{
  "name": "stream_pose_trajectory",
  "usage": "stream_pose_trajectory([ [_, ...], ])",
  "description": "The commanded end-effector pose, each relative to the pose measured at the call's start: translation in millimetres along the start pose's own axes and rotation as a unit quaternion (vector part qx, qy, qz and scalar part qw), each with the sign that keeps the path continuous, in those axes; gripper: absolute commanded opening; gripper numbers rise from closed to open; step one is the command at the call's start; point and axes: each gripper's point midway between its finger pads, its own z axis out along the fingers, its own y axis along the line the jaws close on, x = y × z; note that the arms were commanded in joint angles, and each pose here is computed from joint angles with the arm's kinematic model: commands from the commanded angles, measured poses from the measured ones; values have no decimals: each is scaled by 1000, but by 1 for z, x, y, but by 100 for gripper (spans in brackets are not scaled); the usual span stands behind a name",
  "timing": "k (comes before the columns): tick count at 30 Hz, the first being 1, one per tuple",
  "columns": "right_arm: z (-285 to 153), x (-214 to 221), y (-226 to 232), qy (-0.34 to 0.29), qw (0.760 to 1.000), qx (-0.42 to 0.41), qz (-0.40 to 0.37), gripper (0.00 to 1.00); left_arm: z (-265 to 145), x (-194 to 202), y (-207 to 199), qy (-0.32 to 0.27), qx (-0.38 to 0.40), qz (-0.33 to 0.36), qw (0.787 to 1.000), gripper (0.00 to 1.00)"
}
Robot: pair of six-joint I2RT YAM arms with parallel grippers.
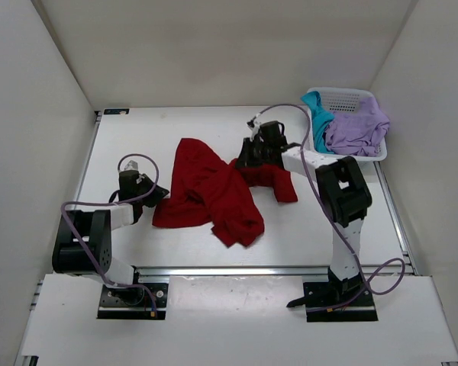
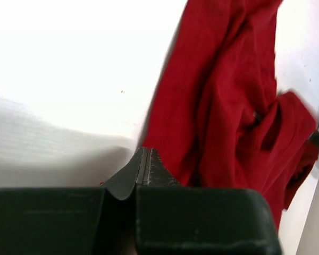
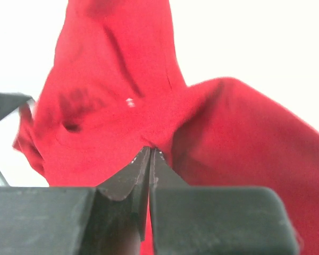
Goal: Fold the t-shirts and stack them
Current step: Flatten out the tshirt
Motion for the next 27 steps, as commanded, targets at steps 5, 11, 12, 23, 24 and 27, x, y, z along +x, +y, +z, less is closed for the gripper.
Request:
stream_pose_trajectory([
  [5, -5, -106, 24, -38, 997, 3, -66, 9, -23, -23, -19, -51, 6, 37, 998, 5],
  [11, -43, -72, 50, -73, 990, 53, -108, 43, -38, -14, -8, -66, 0, 42, 997, 28],
  [12, -41, -63, 55, -70, 990, 48, -116, 42, -35, -8, -7, -54, 1, 43, 998, 32],
  [23, 9, 38, 101, 23, 962, 88, -257, 47, -3, 28, -11, 29, 1, 54, 998, 54],
  [24, 10, 38, 105, 24, 960, 90, -265, 47, -3, 31, -11, 31, 5, 55, 998, 55],
  [27, 23, 47, 87, 39, 951, 139, -275, 46, 0, 35, -17, 39, 15, 59, 997, 51],
])
